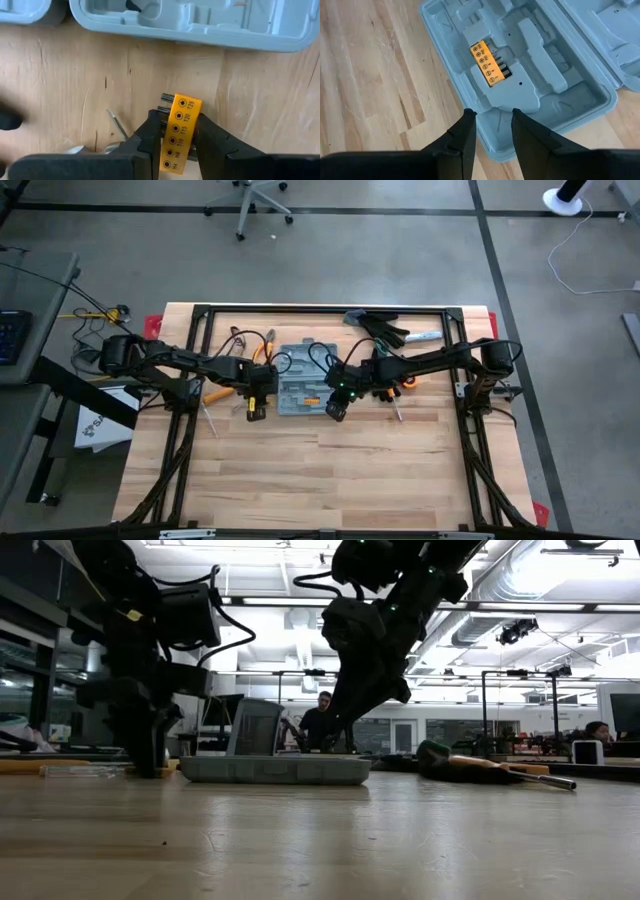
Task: Prefit tool cases
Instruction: Put the yellow screwdriver bits into the gray toolbox
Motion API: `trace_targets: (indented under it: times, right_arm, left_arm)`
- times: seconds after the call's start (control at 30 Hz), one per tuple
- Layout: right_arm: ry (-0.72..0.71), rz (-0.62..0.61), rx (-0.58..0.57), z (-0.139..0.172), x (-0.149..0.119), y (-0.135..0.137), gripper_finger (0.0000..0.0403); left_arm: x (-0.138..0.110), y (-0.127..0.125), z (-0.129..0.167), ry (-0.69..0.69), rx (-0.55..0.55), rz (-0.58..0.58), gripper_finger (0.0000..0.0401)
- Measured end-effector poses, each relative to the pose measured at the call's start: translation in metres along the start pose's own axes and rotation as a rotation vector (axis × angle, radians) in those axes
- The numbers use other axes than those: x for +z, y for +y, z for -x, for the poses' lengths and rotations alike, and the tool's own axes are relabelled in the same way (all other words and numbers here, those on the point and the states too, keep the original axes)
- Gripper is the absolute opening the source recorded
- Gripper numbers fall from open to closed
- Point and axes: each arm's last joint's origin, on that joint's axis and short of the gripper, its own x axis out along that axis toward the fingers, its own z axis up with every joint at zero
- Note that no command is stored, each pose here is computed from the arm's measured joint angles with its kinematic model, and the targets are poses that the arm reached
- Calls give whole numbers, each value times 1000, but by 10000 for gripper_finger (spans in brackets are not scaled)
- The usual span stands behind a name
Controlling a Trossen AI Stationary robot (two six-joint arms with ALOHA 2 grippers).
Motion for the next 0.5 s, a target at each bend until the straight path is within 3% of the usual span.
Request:
trace_targets:
  times: [0.5]
  right_arm:
    - [-51,-18,-4,8,4,2,114]
  left_arm:
    - [1,0,17,-80,2,52,78]
